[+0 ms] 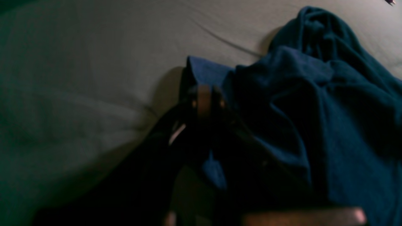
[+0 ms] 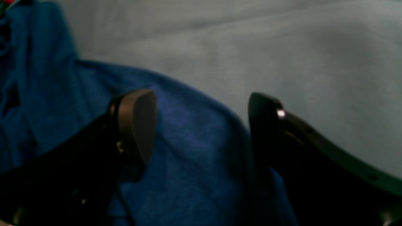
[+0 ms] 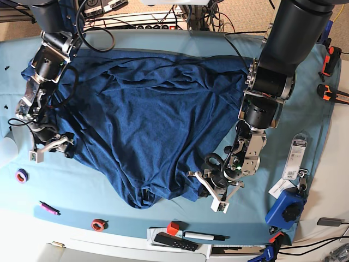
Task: Layout the t-shirt on the table in an organized manner, then fold the t-shirt properly
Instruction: 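Grasp the shirt side with the right gripper and drag the hem corner with the left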
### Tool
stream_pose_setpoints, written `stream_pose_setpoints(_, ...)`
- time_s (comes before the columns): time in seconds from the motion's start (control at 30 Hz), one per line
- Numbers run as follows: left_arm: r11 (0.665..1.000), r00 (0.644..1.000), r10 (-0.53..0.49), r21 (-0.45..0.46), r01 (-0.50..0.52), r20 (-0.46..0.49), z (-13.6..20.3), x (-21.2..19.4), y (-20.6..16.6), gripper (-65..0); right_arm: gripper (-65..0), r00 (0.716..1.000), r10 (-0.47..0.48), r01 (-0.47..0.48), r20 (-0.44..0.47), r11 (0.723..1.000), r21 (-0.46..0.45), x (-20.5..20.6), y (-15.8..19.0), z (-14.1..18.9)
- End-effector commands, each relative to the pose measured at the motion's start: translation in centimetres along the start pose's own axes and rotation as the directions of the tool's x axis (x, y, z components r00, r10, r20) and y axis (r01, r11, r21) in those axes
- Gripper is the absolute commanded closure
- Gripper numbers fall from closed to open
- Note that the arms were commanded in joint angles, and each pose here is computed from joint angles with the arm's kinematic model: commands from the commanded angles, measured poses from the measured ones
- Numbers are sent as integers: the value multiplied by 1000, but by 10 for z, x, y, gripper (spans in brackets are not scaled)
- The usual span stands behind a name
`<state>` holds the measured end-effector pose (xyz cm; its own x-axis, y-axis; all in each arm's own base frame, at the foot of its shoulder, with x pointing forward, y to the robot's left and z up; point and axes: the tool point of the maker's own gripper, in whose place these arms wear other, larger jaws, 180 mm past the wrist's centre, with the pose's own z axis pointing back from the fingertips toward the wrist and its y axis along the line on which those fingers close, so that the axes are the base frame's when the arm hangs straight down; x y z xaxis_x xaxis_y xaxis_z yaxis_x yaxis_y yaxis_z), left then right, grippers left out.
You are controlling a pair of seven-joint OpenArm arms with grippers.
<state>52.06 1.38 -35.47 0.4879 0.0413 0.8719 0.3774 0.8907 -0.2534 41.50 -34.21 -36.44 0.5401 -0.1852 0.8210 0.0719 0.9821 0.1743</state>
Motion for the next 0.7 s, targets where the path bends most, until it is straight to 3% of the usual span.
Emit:
stream_pose_setpoints(0.0, 1000, 996, -14, -14, 15, 82, -1, 37, -3, 0, -439, 997, 21, -19, 79, 1000, -24, 32, -10, 6)
stream_pose_setpoints(0.2, 998, 996, -22, -55, 26, 82, 1, 37, -8, 0, -437, 999, 18, -13, 44, 994, -109, 18, -32, 5)
stream_pose_setpoints(0.47, 998, 996, 2, -63, 4, 91, 1, 39, -9, 0, -416, 999, -37, 39, 22, 997, -71, -10, -33, -3)
stream_pose_setpoints(0.53, 998, 996, 2, -63, 4, 92, 1, 39, -9, 0, -322, 998, -47, 48, 40, 998, -31, -6, -26, -4)
stream_pose_setpoints(0.67, 998, 996, 1, -61, 5, 91, 1, 39, -7, 0, -7, 993, -106, 104, 58, 994, 38, -2, -13, -4)
